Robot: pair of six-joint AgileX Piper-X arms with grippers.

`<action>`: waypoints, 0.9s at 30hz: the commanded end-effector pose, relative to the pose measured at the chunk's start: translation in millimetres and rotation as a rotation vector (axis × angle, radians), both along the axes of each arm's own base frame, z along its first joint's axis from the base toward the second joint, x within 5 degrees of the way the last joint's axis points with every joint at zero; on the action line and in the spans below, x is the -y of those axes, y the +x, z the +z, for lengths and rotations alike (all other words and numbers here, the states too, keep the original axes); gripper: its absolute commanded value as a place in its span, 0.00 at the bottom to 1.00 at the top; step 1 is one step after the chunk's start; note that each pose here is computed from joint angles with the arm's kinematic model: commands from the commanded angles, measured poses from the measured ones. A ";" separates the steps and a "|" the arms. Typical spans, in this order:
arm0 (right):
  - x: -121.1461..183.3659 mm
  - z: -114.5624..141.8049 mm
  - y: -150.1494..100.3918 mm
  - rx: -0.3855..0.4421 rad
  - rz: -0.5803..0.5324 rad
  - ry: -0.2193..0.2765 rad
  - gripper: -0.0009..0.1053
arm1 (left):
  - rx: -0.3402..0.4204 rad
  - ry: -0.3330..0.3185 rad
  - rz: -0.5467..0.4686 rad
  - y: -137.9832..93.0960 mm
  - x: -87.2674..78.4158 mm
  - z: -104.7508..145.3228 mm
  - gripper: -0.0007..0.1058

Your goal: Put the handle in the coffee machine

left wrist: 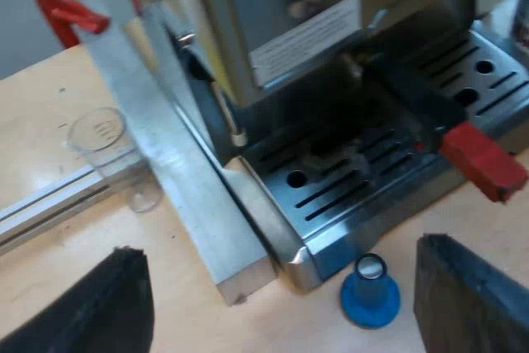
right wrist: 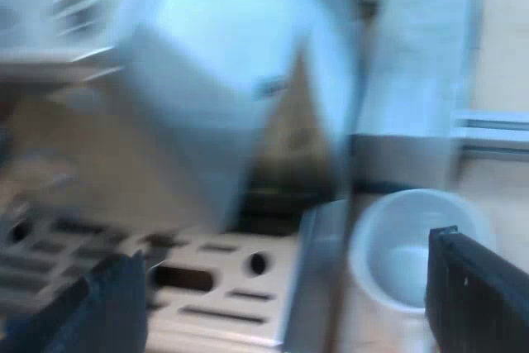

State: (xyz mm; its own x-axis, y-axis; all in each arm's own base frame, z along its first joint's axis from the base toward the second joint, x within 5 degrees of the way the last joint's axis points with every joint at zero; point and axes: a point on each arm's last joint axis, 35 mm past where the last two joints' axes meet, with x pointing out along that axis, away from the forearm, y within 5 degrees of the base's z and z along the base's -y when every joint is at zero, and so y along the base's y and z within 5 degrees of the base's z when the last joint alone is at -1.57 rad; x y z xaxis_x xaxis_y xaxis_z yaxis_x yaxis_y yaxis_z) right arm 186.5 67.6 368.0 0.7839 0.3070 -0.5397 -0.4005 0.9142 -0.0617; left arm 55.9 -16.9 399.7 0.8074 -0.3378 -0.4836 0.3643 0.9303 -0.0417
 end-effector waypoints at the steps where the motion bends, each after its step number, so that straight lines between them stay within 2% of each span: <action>1: 8.3 6.6 0.4 0.020 -0.031 0.009 0.68 | 0.029 -0.017 0.027 -0.9 -1.3 4.4 0.64; 8: 27.0 9.6 1.3 0.051 -0.094 -0.037 0.68 | 0.063 -0.030 0.036 1.0 -1.9 8.0 0.64; 9: 48.0 14.6 -2.2 0.077 -0.190 -0.042 0.68 | 0.070 -0.032 0.037 1.3 -1.9 8.7 0.64; 10: 51.3 15.7 -3.4 0.083 -0.203 -0.043 0.68 | 0.157 -0.046 0.035 4.9 -1.4 17.5 0.64; 11: 57.6 17.7 -5.8 0.096 -0.225 -0.052 0.68 | 0.171 -0.048 0.035 5.4 -1.3 19.0 0.64; 18: 86.2 25.8 -24.4 0.136 -0.307 -0.072 0.68 | 0.189 -0.034 0.027 4.2 -1.5 20.0 0.64; 23: 91.4 30.6 -48.3 0.165 -0.304 -0.131 0.68 | 0.220 -0.003 0.030 -1.0 -3.1 21.1 0.64; 25: 89.5 32.2 -57.6 0.189 -0.304 -0.137 0.68 | 0.227 -0.005 0.041 -3.1 -4.0 21.5 0.64; 27: 86.9 34.1 -67.2 0.220 -0.293 -0.132 0.68 | 0.269 -0.021 0.073 -15.9 -6.8 23.7 0.64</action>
State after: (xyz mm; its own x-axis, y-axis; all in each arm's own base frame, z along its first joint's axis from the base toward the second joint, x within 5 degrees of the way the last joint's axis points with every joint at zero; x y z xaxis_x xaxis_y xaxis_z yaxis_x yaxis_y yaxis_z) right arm 126.5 -21.0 398.4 0.9188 -0.0232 -0.3940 -0.0731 0.9710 -0.2275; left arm 50.7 -12.0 418.9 0.9096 -0.2968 -0.2907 0.3180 0.9477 0.0276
